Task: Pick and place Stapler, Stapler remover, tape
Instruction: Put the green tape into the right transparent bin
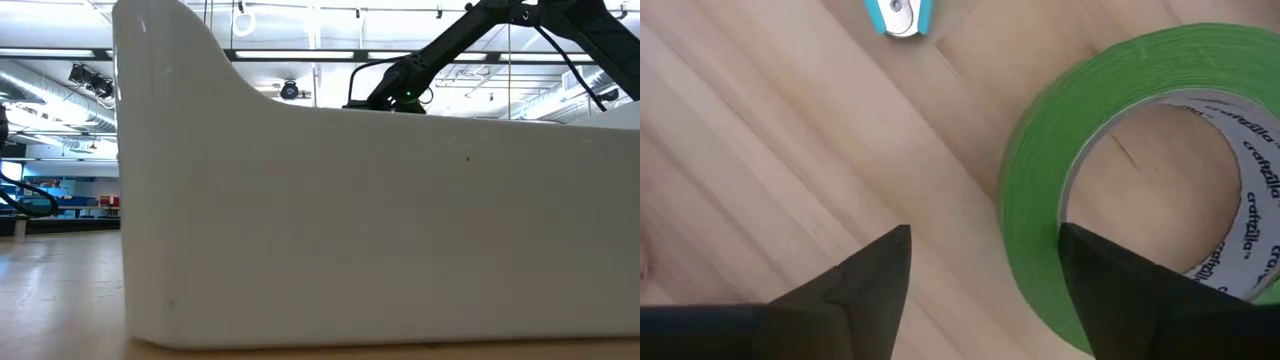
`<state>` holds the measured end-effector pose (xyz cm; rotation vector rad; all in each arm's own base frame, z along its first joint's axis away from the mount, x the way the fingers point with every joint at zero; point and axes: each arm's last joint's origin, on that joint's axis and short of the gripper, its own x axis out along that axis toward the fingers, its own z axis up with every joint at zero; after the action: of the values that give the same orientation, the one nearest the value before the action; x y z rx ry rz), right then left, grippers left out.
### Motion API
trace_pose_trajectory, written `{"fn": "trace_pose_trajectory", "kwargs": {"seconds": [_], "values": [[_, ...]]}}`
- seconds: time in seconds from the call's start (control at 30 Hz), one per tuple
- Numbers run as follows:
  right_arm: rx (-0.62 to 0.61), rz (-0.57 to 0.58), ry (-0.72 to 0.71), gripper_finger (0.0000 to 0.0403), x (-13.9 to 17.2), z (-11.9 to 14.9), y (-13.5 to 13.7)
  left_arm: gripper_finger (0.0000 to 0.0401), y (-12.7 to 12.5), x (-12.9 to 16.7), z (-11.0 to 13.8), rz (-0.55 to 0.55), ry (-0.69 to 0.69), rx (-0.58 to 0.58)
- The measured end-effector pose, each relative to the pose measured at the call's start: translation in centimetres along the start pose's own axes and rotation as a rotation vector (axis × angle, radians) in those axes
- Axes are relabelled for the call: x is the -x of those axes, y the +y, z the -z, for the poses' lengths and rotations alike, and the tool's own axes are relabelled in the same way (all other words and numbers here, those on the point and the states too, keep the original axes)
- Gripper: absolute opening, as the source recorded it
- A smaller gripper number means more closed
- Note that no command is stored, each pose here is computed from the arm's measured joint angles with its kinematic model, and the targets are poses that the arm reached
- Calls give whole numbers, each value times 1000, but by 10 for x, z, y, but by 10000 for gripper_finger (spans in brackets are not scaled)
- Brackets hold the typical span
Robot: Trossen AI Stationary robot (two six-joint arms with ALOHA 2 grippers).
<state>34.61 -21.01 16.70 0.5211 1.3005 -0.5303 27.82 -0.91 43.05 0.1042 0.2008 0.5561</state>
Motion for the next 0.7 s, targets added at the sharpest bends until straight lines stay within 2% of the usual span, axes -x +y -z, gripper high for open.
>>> {"fn": "trace_pose_trajectory", "kwargs": {"seconds": [0.27, 0.43, 0.7], "values": [[8, -3, -7, 256, 3, 0, 0, 252, 0, 0, 0, 0, 0, 0], [2, 65, -14, 256, 7, -1, -7, 252, 1, -1, 0, -4, 1, 4], [3, 30, 3, 256, 1, 0, -10, 252, 1, -1, 1, -4, 11, 14]]}}
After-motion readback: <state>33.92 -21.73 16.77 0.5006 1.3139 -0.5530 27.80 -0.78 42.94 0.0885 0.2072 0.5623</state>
